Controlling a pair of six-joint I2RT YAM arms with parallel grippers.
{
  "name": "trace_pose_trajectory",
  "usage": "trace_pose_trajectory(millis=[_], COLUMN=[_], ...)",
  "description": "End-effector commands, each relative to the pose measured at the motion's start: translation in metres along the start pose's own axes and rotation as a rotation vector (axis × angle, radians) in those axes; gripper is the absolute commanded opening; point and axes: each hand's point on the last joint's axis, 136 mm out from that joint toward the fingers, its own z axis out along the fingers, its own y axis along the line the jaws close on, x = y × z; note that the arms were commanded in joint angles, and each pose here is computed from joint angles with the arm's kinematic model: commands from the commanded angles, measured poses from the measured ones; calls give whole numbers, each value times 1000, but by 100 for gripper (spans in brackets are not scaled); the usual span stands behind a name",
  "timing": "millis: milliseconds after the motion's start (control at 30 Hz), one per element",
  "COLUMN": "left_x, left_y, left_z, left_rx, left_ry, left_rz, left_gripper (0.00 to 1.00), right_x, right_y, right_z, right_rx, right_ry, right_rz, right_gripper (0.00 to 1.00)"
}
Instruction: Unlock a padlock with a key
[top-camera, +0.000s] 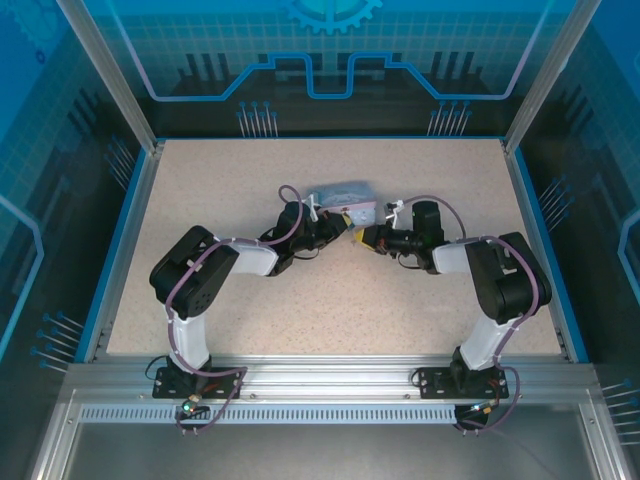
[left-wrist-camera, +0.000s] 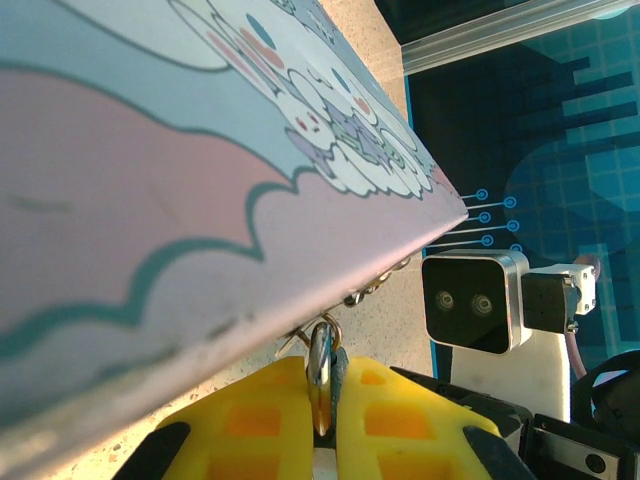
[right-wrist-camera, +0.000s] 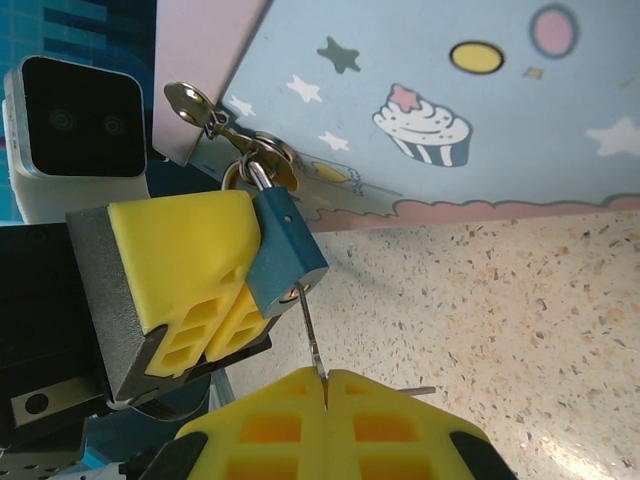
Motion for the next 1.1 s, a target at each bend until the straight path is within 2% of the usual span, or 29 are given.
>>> trace_pose_trajectory(millis=[0, 267, 1067], left_x=[32, 34, 37], left_y=[-21, -11, -1], left_z=[-3, -1, 3], left_rx=[77, 48, 40], left_ry=[132, 138, 143], left_rz=[48, 54, 49], left_gripper=[0, 0, 0], right_x=[-22, -22, -14], right_y=[15, 24, 17], right_z=[-3, -9, -11], right_rx=[-40, -48, -16], right_ry=[-74, -59, -40], right_rz=[-83, -101, -62], right_gripper=[0, 0, 0])
